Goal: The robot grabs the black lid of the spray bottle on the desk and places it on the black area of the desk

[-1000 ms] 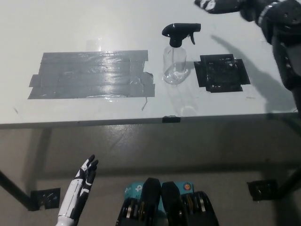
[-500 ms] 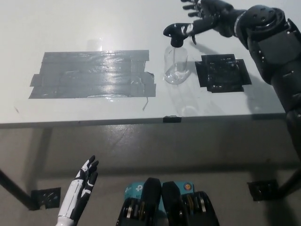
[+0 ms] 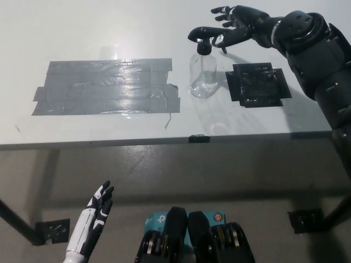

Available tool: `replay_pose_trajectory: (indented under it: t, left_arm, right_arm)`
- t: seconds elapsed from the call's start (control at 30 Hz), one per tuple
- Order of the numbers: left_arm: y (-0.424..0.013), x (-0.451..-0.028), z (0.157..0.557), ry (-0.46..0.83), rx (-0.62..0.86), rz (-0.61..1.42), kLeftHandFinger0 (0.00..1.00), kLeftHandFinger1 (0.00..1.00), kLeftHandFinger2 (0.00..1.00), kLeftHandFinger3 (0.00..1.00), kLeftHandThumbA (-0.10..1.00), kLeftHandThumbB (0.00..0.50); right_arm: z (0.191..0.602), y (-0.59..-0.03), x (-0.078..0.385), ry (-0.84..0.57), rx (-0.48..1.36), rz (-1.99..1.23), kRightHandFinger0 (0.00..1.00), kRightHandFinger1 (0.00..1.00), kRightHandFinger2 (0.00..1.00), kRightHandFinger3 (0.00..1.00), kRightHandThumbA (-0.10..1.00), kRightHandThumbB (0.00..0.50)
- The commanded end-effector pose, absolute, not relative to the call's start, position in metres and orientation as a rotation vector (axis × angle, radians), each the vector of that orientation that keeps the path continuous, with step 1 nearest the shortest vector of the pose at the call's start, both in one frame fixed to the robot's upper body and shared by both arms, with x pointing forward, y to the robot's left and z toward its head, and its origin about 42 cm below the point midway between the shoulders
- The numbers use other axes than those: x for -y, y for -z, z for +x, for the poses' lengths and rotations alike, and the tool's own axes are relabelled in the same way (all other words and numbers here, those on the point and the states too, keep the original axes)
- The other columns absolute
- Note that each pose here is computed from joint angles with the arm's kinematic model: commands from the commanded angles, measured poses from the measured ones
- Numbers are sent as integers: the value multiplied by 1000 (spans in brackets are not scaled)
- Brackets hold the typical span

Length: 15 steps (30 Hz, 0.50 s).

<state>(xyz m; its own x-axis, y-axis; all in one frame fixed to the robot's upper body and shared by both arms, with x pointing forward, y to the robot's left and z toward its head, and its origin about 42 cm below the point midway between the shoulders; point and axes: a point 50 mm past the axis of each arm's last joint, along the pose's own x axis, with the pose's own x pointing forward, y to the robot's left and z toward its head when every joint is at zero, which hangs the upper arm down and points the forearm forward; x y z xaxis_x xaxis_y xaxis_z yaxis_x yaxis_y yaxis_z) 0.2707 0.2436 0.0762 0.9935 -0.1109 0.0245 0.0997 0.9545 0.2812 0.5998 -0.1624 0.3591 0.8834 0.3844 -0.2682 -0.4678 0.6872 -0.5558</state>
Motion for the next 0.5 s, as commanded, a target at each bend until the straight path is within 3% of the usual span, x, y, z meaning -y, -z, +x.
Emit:
replay_pose_trajectory:
  t: [0.0,0.47]
  left_arm:
    - [-84,-246,274,131,77,307,1000,1000,1000,1000,952,77]
    - [-89,-246,277,137,80,315,1000,1000,1000,1000,907,61]
  right_arm:
    - [604,-405,155,-457,-13,-700,1000,1000,1000,1000,667,500]
    - [603,-404,154,-491,-20,-661,1000,1000,1000,1000,722,500]
